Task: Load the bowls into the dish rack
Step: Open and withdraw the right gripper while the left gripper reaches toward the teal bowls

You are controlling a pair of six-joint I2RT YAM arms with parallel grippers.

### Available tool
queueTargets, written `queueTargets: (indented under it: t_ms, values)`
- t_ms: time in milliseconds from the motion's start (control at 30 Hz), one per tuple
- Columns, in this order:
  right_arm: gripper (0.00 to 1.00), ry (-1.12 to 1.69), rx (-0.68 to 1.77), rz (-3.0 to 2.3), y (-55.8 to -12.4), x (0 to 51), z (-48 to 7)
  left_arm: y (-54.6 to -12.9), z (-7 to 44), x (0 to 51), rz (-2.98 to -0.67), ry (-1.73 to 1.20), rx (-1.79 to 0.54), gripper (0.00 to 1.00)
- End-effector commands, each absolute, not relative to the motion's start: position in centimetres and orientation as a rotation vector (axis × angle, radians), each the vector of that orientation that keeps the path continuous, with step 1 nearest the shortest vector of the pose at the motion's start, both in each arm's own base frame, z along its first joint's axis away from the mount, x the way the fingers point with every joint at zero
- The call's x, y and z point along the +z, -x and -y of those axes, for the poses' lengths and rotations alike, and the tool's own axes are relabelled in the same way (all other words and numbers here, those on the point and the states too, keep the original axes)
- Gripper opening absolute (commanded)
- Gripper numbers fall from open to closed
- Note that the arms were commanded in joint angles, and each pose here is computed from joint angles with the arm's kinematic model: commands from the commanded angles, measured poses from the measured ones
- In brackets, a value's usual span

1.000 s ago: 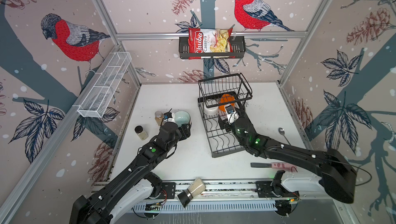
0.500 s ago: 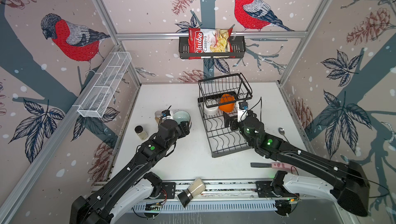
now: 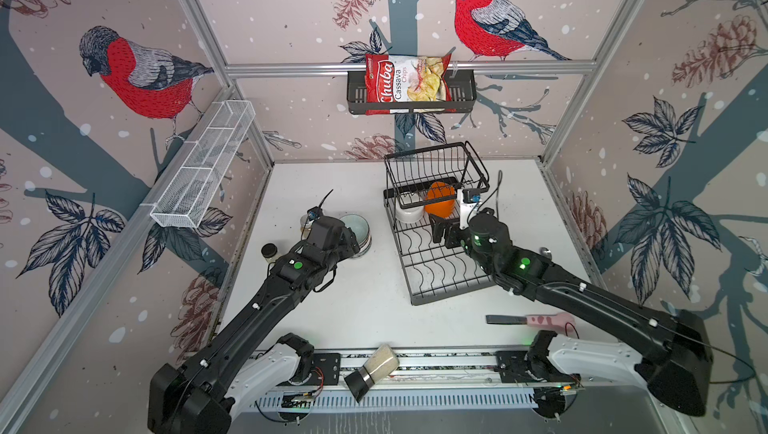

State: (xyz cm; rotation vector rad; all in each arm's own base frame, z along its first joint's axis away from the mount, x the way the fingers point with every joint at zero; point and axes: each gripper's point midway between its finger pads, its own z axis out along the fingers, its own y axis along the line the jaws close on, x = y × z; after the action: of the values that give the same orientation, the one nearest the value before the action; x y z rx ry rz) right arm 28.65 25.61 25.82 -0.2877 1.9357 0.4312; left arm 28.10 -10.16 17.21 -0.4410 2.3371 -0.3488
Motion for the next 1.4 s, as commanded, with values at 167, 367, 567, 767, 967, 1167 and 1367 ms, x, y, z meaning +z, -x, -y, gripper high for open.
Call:
queueTargets:
  t_ms: [167, 367, 567, 767, 967, 1167, 1367]
  values:
    - [1.00, 0.371, 0.410, -2.039, -28.2, 23.1, -26.5, -28.6, 8.3, 16.6, -2.432, 0.397, -0.169, 0.78]
    - [1.00, 0.384, 0.406, -2.033, -28.1, 22.4, -26.5, -29.7, 7.6, 15.3, -2.492, 0.385, -0.106, 0.72]
    - [1.00, 0.401, 0.399, -2.037, -28.1, 21.6, -26.5, -30.5, 6.9, 14.8, -2.520, 0.397, -0.014, 0.61]
    - [1.00, 0.413, 0.390, -2.059, -28.1, 20.6, -26.8, -31.2, 6.9, 14.3, -2.534, 0.382, 0.022, 0.54]
    - [1.00, 0.429, 0.418, -2.074, -28.0, 20.3, -27.5, -32.1, 6.8, 14.1, -2.547, 0.388, 0.066, 0.40]
    - [1.00, 0.443, 0.416, -2.101, -28.2, 19.2, -28.0, -32.6, 6.8, 13.3, -2.571, 0.381, 0.101, 0.30]
    - [1.00, 0.441, 0.420, -2.109, -28.3, 19.0, -28.2, -32.7, 6.8, 13.1, -2.573, 0.376, 0.111, 0.24]
